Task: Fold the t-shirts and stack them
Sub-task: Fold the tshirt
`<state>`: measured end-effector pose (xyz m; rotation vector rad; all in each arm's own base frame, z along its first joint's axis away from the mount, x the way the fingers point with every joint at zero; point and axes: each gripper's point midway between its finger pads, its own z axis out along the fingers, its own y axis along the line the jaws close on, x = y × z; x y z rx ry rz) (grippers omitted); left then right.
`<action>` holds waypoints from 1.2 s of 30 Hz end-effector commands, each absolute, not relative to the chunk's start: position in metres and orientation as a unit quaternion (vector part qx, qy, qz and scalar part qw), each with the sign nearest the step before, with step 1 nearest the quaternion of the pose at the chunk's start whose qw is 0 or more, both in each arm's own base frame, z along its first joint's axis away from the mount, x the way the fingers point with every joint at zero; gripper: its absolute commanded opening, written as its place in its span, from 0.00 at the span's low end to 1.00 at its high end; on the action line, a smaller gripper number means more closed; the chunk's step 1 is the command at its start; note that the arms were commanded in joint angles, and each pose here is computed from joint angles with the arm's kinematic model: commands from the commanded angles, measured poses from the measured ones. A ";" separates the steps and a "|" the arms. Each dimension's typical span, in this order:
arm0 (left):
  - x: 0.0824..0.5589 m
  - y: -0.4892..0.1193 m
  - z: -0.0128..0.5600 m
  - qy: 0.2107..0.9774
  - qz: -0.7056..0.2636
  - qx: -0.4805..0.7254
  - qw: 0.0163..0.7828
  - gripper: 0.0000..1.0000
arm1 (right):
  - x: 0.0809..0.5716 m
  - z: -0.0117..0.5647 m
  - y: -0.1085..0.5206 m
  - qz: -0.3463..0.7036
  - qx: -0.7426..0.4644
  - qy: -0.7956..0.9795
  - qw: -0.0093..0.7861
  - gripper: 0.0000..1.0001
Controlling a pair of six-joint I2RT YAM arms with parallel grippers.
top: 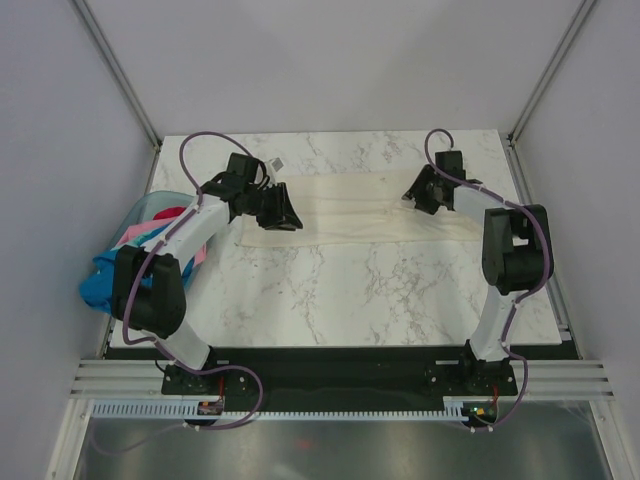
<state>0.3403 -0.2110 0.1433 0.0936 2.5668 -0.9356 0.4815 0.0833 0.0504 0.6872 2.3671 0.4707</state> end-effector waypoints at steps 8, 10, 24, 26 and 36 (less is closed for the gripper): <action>0.346 -0.209 0.160 0.909 -0.342 0.041 0.232 0.36 | 0.540 0.114 0.176 0.304 0.160 0.869 0.356 0.54; 0.346 -0.210 0.159 0.910 -0.343 0.041 0.230 0.36 | 0.532 0.107 0.168 0.273 0.149 0.883 0.351 0.55; 0.354 -0.224 0.155 0.898 -0.378 0.035 0.223 0.40 | 0.488 0.104 0.072 0.158 0.145 0.928 0.303 0.54; 0.364 -0.229 0.144 0.901 -0.379 0.018 0.208 0.39 | 0.479 0.103 0.060 0.132 0.154 0.932 0.300 0.53; 0.398 -0.211 0.059 0.945 -0.280 -0.033 0.164 0.38 | 0.439 0.061 -0.010 0.050 0.215 0.943 0.249 0.37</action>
